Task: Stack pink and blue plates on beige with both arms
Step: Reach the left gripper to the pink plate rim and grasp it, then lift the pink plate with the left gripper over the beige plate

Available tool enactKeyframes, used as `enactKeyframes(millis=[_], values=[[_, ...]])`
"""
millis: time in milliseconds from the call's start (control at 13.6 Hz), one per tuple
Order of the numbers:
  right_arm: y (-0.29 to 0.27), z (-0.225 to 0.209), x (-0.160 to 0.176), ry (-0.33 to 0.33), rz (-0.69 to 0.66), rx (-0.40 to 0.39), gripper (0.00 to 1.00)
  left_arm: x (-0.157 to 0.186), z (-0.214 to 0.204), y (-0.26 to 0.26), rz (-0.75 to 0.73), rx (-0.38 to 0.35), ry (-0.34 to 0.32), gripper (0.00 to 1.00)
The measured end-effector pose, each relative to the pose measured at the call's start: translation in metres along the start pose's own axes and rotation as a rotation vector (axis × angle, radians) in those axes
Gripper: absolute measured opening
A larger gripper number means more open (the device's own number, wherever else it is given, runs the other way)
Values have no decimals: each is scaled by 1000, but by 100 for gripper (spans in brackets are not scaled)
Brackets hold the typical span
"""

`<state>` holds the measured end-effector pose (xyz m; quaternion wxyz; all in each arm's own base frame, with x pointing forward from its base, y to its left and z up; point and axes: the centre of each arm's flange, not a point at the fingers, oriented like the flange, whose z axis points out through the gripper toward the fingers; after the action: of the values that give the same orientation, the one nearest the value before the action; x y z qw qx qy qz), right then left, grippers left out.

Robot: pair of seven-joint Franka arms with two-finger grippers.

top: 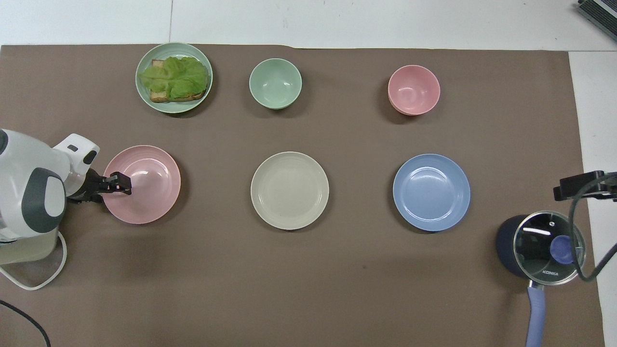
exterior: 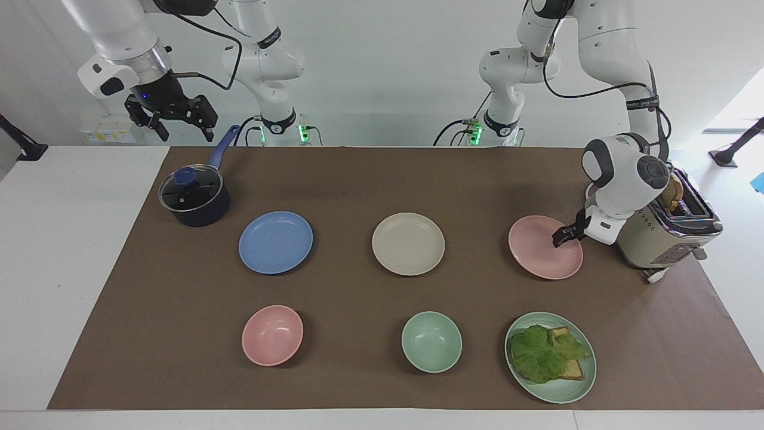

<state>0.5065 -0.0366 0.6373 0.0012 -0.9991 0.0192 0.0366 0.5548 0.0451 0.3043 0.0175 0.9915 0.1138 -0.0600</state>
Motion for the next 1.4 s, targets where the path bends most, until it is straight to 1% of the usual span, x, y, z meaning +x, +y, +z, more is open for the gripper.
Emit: enactKeyframes(millis=[147,221,294,368,441,515,662,809,1029,1397], values=[[0,0,0,0,0,0,100,2,-4,0,1,1,1,27],[0,0,0,0,0,0,100,2,-6,1,1,1,1,16],[0,0,0,0,0,0,100,2,-13,1,3,0,-6,12],[0,0,0,0,0,0,100,3,-23,2,4,0,-18,12],[0,0,0,0,0,0,100,4,-34,4,8,0,-37,7],[0,0,0,0,0,0,100,5,-51,7,15,1,-59,5],[0,0,0,0,1,0,100,7,-89,14,27,2,-97,5],[1,0,0,0,1,0,100,7,-116,21,35,-8,-93,5],[1,1,0,-2,1,0,100,2,-127,41,30,-80,-88,5],[1,2,0,-3,2,0,100,-20,-126,145,-7,-213,-73,5]])
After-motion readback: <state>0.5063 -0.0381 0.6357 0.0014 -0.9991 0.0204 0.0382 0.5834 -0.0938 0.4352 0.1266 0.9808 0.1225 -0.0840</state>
